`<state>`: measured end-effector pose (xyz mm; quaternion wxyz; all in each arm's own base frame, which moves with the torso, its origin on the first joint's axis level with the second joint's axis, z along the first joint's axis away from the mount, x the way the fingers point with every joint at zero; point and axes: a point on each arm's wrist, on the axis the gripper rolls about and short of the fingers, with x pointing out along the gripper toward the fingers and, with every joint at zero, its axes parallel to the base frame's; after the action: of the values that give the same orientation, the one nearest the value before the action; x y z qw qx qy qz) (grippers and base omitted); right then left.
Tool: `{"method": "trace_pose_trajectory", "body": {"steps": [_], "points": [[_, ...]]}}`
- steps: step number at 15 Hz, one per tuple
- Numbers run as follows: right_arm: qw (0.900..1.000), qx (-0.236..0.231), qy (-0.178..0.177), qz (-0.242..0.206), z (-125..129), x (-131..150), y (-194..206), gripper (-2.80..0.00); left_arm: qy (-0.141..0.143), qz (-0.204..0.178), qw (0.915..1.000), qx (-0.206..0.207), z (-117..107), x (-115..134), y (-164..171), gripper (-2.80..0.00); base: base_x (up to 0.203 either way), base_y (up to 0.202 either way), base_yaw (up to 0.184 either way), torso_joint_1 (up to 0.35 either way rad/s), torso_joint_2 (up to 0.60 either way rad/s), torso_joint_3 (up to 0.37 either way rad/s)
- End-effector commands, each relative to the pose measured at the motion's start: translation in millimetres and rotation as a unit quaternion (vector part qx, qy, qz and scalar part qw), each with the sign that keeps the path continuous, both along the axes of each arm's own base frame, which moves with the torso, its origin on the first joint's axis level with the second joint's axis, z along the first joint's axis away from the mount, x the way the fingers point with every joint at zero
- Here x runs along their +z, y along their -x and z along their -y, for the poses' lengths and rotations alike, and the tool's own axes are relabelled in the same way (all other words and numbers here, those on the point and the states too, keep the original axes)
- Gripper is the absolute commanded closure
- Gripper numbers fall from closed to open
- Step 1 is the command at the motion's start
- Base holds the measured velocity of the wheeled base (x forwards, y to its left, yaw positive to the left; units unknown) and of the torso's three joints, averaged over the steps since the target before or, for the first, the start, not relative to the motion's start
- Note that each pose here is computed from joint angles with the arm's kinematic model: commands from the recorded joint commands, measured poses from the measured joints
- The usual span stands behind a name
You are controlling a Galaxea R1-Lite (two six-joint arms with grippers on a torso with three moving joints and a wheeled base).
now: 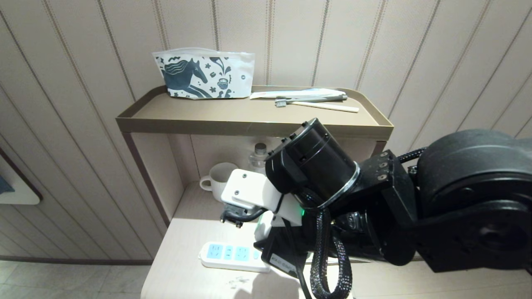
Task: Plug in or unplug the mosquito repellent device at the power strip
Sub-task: Place the mosquito repellent liquid on the table
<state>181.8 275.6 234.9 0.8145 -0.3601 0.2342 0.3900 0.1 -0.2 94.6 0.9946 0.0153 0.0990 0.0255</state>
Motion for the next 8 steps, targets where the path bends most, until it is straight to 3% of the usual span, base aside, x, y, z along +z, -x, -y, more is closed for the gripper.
{"method": "trace_pose_trajectory", "body": {"steps": [1, 3, 4, 5, 8], "points": [[1.0, -0.002, 0.0, 0.001, 1.9, -3.1, -0.5, 0.0, 0.03, -0.016, 0.9966, -0.076, 3.6, -1.3, 0.6, 0.0, 0.0, 0.0, 0.0, 0.0, 0.0, 0.0], [1.0, -0.008, -0.014, 0.011, 6.6, -2.9, -1.3, 0.0, 0.086, -0.058, 0.9872, -0.121, 6.4, -3.4, 5.3, 0.0, 0.0, 0.0, 0.0, 0.0, 0.0, 0.0], [1.0, -0.008, -0.023, 0.018, 8.7, -0.7, -0.3, 0.0, 0.116, -0.061, 0.9831, -0.128, 6.8, -2.6, 7.2, 0.0, 0.0, 0.0, 0.0, 0.0, 0.0, 0.0], [1.0, -0.009, -0.024, 0.018, 9.7, -0.8, 0.3, 0.0, 0.109, -0.056, 0.985, -0.121, 6.1, -2.4, 8.2, 0.0, 0.0, 0.0, 0.0, 0.0, 0.0, 0.0], [0.999, -0.008, -0.025, 0.019, 10.7, 0.5, 1.6, 0.0, 0.04, -0.013, 0.9978, -0.051, 2.0, -7.2, 16.0, 0.0, 0.0, 0.0, 0.0, 0.0, 0.0, 0.0]]}}
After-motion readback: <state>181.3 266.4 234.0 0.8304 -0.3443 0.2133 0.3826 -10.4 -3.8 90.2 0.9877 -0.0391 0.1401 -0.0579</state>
